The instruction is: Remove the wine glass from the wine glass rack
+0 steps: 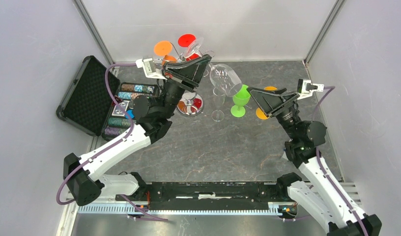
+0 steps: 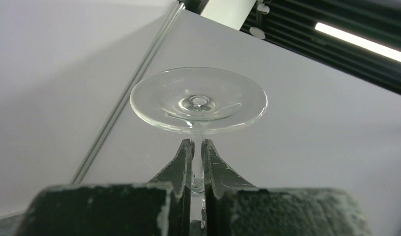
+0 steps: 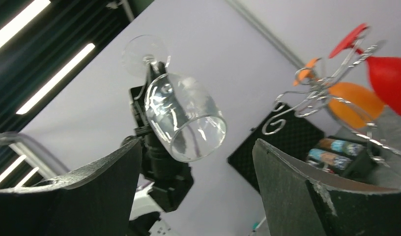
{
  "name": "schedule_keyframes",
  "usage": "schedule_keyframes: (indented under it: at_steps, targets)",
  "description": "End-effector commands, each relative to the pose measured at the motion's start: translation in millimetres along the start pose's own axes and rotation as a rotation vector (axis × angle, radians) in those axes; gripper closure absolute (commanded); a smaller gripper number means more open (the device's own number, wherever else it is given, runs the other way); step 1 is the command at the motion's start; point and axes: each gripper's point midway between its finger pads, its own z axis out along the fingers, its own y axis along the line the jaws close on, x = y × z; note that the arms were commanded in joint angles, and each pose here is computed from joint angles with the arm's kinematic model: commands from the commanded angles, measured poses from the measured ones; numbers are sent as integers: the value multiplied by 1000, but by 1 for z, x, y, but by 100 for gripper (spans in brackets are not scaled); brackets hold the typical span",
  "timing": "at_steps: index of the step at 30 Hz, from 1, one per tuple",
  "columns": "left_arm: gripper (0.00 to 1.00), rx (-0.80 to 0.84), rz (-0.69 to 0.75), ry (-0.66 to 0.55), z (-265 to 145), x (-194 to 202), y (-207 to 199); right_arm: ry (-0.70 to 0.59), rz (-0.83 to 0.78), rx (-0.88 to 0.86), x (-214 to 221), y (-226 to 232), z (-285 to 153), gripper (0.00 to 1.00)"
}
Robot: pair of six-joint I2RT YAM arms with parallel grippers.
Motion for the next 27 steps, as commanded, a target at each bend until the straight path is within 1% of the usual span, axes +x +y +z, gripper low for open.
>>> schedule_keyframes:
  at_steps: [1,3,7,12,17,20,24,25,27]
  targets:
    - [98,80,-145,-122,10,-33,-27,53,81,-323,2,72,-8,14]
    - [98,77,-171,-118,11,-30,-25,56,89,-359,1,80,-8,14]
    - [98,79,-205,-116,12,-26,-24,72,100,-358,2,82,-2,15]
    - [98,128,-252,-117,12,-20,-28,108,175,-387,9,87,5,22]
    - [98,160,-262,-110,10,-16,-31,117,217,-398,16,85,11,34]
    - [98,169,-263,-112,8,-15,-31,100,211,-415,14,88,13,46]
    - [98,180,-245,-106,5,-13,-31,70,171,-396,10,86,18,59]
    - [98,185,-240,-102,4,-12,-32,62,150,-384,9,84,19,62]
    - [98,190,-236,-102,3,-12,-33,46,117,-348,7,78,23,63]
